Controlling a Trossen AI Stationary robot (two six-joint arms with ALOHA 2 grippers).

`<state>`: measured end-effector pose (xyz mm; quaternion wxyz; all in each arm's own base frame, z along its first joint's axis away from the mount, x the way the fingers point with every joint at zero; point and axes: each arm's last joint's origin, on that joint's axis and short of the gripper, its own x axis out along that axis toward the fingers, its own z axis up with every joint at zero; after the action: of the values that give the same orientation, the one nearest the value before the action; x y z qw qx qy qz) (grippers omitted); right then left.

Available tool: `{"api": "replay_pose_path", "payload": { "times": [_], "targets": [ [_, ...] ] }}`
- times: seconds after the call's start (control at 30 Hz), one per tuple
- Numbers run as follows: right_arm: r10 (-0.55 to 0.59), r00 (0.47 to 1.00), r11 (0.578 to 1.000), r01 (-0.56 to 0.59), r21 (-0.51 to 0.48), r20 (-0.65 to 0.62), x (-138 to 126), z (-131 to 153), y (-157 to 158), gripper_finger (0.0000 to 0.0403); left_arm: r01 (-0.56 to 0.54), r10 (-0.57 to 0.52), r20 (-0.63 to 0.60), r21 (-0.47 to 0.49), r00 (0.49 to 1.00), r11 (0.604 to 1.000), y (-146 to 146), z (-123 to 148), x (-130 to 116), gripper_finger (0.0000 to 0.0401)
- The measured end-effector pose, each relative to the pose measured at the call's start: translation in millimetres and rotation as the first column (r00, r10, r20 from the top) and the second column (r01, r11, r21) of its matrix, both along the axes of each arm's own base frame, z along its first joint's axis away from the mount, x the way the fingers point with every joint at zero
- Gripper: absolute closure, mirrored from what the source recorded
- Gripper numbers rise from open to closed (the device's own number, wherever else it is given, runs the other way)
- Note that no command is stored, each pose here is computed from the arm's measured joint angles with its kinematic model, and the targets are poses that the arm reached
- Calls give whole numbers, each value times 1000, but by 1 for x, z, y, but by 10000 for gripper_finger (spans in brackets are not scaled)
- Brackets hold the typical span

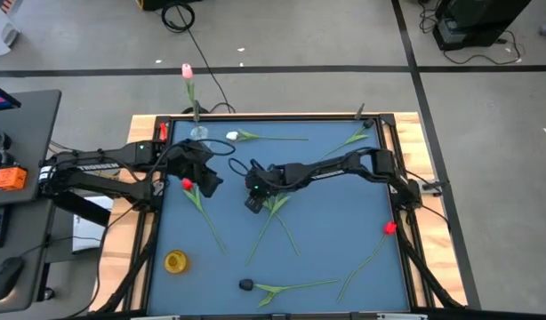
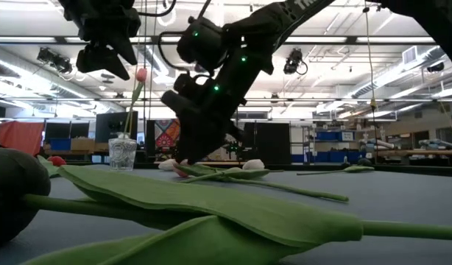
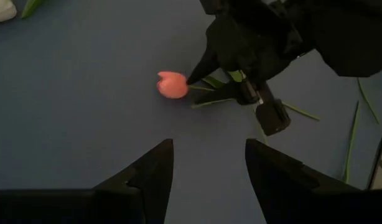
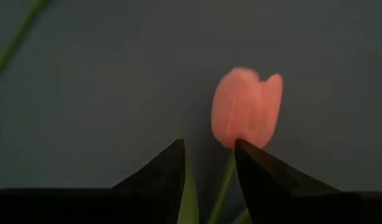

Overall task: Sort flowers into vase by color
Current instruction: Put the pink tulip into the transparent vase

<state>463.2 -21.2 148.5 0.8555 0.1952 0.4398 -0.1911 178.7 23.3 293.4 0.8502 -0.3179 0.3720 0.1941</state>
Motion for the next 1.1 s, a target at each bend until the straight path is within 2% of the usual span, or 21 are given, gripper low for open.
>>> {"api": "replay_pose_path", "payload": {
  "times": [0.17, 0.37, 0.47, 0.63, 0.7, 0.8, 0.9, 1.1],
  "targets": [
    [-37, 996, 999, 34, -32, -84, -6, -6, -2, 252, 1, -1, -4, 1, 1000, 1000, 0, 0, 0, 197],
    [-44, 992, 999, 45, 4, -119, -9, -11, -11, 257, 12, -11, -5, 11, 1000, 1000, 0, 0, 0, 197],
    [-56, 990, 998, 59, 17, -128, -11, -12, -15, 287, -1, 2, -3, 28, 1000, 1000, 1, 0, 0, 198],
    [-90, 989, 989, 103, 104, -119, -11, -12, -24, 378, -32, 31, 28, 35, 999, 999, 2, 2, 2, 197],
    [-94, 991, 987, 105, 118, -100, -10, -11, -26, 391, -37, 36, 30, 32, 999, 999, 2, 2, 2, 197],
    [-122, 988, 980, 134, 145, -93, -10, -9, -29, 388, -39, 38, 32, 30, 999, 999, 2, 2, 2, 197],
    [-107, 993, 983, 114, 143, -57, -11, 5, -27, 395, -39, 37, 62, 35, 997, 999, 3, 4, 4, 197],
    [-69, 995, 994, 63, 93, 73, -19, 60, -10, 399, -6, 0, 142, 42, 990, 999, -4, 10, 10, 197]
  ]
}}
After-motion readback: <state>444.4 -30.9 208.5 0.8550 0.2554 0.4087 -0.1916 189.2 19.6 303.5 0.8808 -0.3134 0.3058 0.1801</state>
